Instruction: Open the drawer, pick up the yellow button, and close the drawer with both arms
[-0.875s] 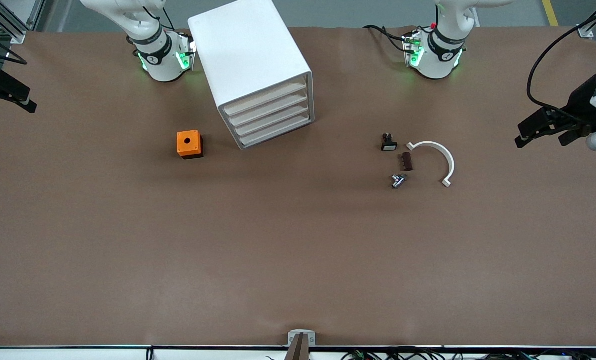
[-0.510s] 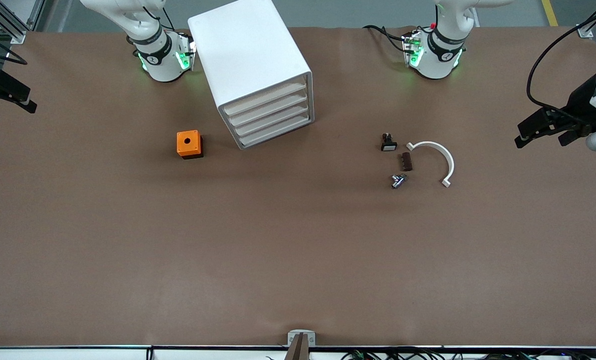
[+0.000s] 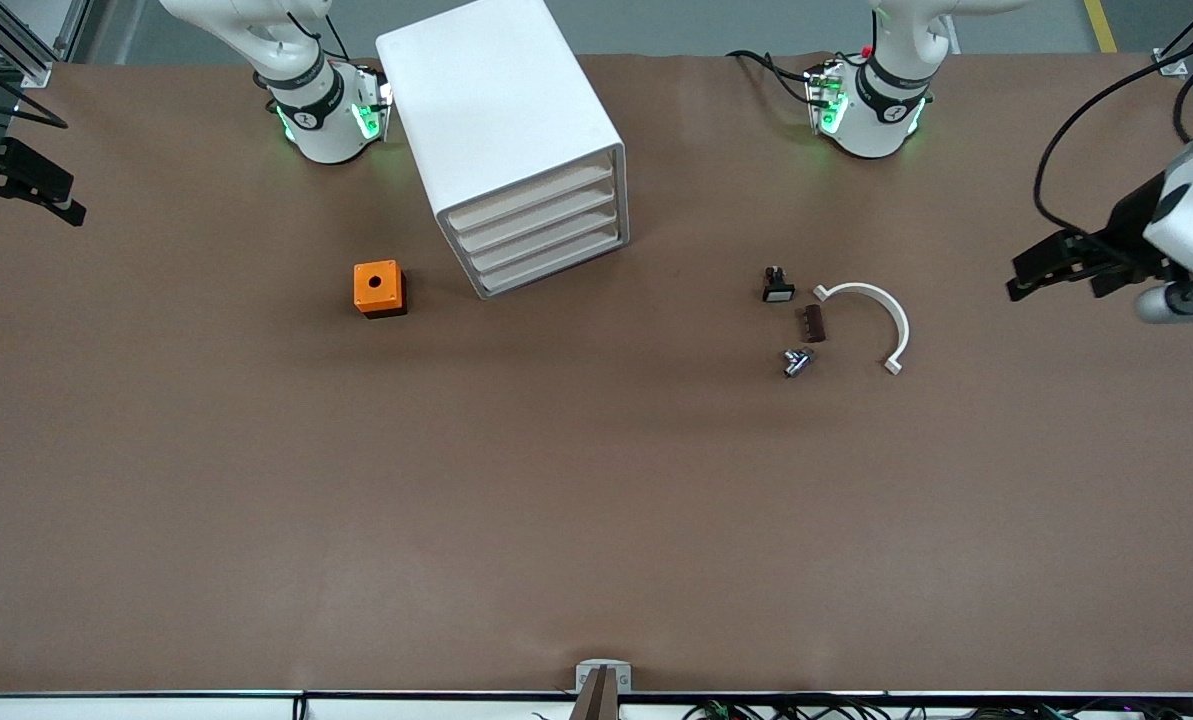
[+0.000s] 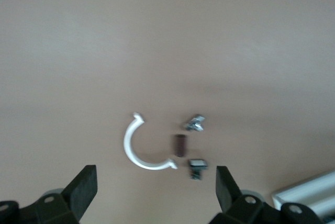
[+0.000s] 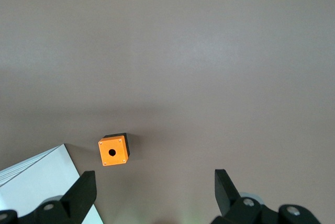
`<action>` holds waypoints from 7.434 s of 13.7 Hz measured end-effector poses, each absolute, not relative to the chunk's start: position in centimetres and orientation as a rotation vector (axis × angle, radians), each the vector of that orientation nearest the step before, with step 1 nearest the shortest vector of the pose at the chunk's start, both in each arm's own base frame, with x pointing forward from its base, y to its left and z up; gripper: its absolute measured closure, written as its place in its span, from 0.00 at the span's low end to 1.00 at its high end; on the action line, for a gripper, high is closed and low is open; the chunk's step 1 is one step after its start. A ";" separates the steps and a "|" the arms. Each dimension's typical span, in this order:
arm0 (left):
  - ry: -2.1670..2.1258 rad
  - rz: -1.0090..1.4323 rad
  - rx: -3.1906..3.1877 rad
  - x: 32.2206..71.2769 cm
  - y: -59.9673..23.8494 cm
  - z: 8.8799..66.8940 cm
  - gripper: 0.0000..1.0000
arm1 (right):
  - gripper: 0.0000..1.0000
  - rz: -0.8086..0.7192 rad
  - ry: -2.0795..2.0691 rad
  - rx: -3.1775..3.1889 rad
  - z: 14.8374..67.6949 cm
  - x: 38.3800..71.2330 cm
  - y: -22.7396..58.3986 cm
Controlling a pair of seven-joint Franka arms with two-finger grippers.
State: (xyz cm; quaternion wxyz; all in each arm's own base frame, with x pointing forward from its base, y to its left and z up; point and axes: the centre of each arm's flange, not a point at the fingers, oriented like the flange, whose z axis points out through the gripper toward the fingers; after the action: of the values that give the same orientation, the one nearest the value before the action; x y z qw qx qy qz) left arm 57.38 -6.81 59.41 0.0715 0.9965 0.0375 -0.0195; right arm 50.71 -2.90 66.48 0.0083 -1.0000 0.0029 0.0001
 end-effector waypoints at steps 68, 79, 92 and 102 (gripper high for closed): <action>2.487 -2.381 1.991 39.4 -50.6 22.7 0.77 | 0.00 0.020 0.009 -3.125 66.3 50.6 -2.9; 2.565 -2.418 1.739 44.6 -46.3 22.9 0.93 | 0.00 0.018 0.009 -3.125 66.3 50.6 -2.9; 2.543 -2.376 1.336 54.0 -37.3 23.3 0.64 | 0.00 0.010 0.011 -3.125 66.3 50.7 -3.0; 1.638 -2.061 1.790 58.4 -36.9 28.9 0.00 | 0.00 -0.004 0.011 -3.125 66.6 50.7 -3.0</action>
State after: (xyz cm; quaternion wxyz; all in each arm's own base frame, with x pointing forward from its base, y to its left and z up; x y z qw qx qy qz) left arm 58.42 -36.88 28.90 -0.0207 0.5621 0.5143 -0.6474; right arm 50.72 -2.99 66.63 0.0085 -1.0000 0.0036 -0.0013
